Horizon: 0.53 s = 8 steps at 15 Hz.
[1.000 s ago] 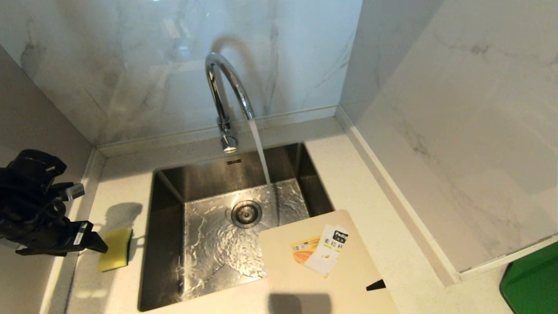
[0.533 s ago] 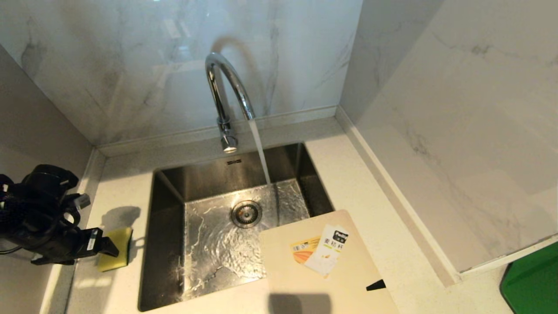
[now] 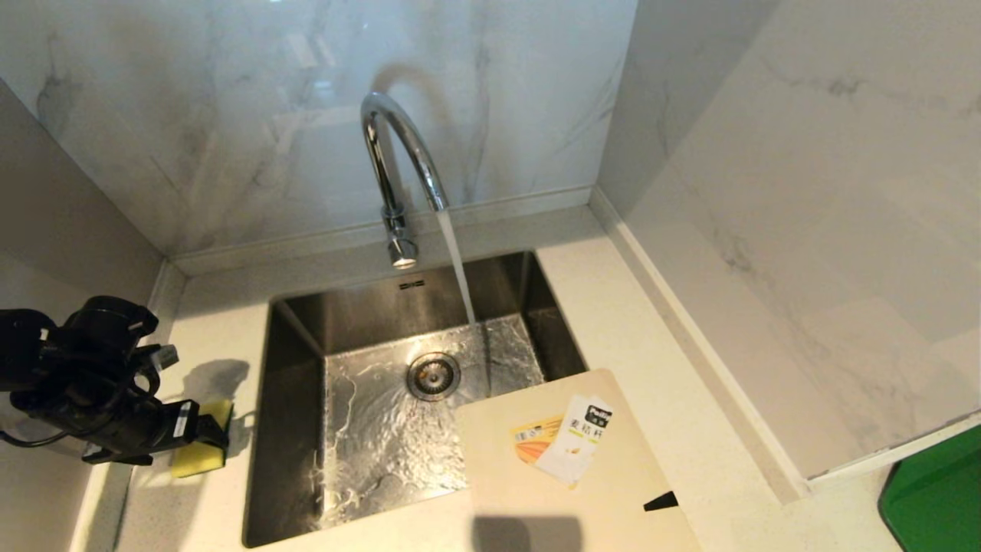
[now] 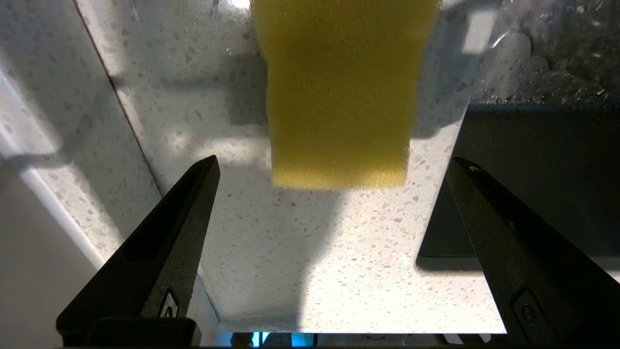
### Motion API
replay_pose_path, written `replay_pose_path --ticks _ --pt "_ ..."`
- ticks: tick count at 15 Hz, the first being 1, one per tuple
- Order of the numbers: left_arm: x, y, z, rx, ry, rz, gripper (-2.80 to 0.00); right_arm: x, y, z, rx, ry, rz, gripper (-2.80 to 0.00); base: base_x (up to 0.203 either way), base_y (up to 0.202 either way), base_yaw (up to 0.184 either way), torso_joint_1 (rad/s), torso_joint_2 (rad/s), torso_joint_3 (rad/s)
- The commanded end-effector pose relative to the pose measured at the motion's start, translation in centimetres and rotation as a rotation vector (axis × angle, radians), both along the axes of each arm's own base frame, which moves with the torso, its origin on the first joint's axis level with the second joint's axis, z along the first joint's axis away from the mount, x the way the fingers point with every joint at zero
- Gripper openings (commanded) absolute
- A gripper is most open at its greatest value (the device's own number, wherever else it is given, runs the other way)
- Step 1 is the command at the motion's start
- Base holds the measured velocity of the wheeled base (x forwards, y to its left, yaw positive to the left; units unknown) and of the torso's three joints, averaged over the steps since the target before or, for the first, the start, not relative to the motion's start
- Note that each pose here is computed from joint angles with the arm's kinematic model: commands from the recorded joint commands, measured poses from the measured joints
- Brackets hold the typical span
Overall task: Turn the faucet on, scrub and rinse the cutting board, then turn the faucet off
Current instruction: Pick up the cleaning cloth
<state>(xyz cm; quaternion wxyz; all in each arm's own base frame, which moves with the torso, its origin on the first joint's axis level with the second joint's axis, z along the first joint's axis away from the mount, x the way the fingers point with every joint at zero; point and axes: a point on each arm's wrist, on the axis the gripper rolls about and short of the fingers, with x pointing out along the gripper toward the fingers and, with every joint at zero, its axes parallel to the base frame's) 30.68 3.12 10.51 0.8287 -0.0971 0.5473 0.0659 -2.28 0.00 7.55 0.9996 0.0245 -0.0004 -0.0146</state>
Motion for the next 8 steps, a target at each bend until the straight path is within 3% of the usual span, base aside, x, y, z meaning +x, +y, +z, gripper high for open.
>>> replay_pose_path --ticks 1,8 --pt "0.6 0.1 -0.8 -0.004 0.02 0.0 0.0 0.0 0.0 0.0 0.0 0.002 0.0 -2.8 0.0 0.0 0.0 0.0 0.0 0.0" --pt "1.7 0.2 -1.3 -0.004 0.021 -0.002 0.0 0.0 0.0 0.0 0.0 0.002 0.0 -2.8 0.0 0.0 0.0 0.0 0.0 0.0"
